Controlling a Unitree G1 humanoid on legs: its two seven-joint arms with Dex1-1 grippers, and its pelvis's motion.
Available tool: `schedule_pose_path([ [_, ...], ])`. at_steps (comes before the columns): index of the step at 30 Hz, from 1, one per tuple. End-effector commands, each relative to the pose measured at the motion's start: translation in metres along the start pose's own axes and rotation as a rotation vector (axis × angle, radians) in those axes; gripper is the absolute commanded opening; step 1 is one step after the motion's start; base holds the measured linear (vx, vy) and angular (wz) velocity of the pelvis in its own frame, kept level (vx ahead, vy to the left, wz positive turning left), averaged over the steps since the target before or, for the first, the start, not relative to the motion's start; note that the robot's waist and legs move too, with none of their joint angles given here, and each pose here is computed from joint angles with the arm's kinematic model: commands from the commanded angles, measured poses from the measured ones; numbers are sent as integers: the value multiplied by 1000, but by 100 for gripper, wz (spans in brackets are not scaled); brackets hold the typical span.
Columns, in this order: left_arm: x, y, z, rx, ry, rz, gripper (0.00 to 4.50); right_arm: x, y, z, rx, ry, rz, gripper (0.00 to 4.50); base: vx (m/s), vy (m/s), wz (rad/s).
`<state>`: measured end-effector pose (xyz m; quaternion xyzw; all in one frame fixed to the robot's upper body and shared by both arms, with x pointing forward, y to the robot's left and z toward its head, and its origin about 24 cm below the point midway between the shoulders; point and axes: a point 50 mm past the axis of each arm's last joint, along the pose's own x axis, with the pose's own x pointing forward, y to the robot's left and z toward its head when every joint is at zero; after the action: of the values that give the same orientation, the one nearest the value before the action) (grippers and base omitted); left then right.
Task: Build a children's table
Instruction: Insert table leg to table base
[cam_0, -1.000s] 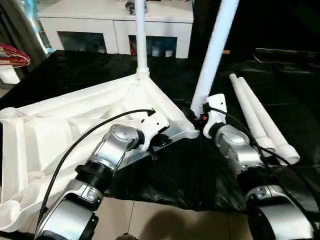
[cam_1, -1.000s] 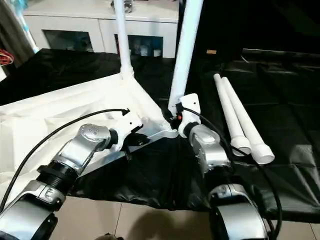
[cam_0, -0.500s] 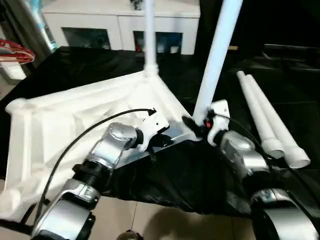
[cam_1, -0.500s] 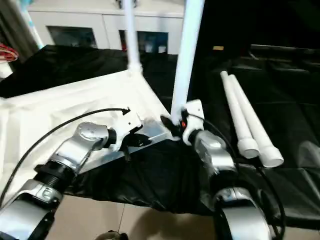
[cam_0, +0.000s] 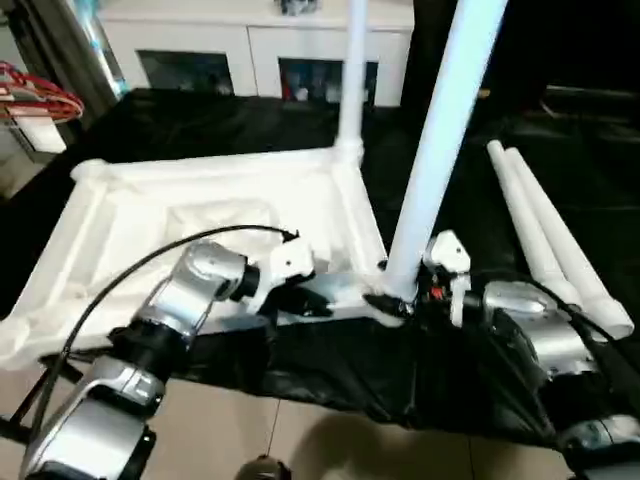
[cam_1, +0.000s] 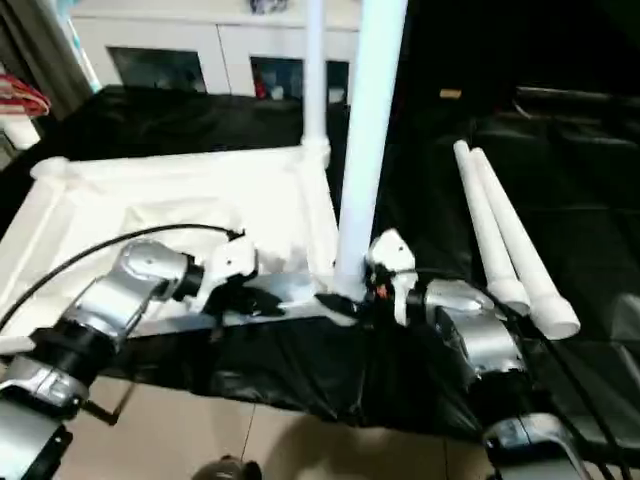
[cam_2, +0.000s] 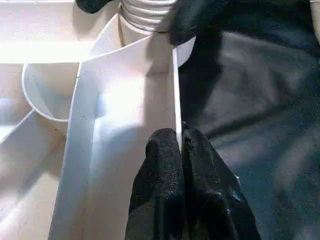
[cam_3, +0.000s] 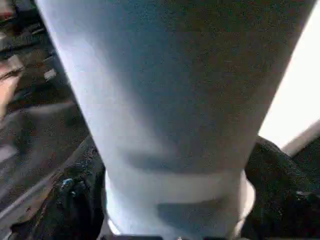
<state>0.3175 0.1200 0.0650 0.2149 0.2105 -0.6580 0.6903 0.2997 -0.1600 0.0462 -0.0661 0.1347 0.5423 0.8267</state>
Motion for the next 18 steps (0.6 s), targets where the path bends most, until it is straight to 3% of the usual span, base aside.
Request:
schedule_pose_path([
  [1,2,-3,7,54,-2,-76,0,-3,3,3,-27,10,38,353,0,0,0],
  [4,0,-5,5,63,9,-114,0,-6,6,3,-41,23,80,353,0,0,0],
  [5,0,-5,4,71,17,-132,0,-7,7,3,-47,30,93,326,0,0,0],
  [8,-1,-5,3,74,24,-142,0,-8,8,3,-48,32,103,318,0,0,0],
  [10,-1,-5,3,75,27,-144,0,-8,9,4,-51,31,108,288,0,0,0],
  [18,0,-2,1,45,10,-107,0,1,17,-2,-15,8,111,279,0,0,0],
])
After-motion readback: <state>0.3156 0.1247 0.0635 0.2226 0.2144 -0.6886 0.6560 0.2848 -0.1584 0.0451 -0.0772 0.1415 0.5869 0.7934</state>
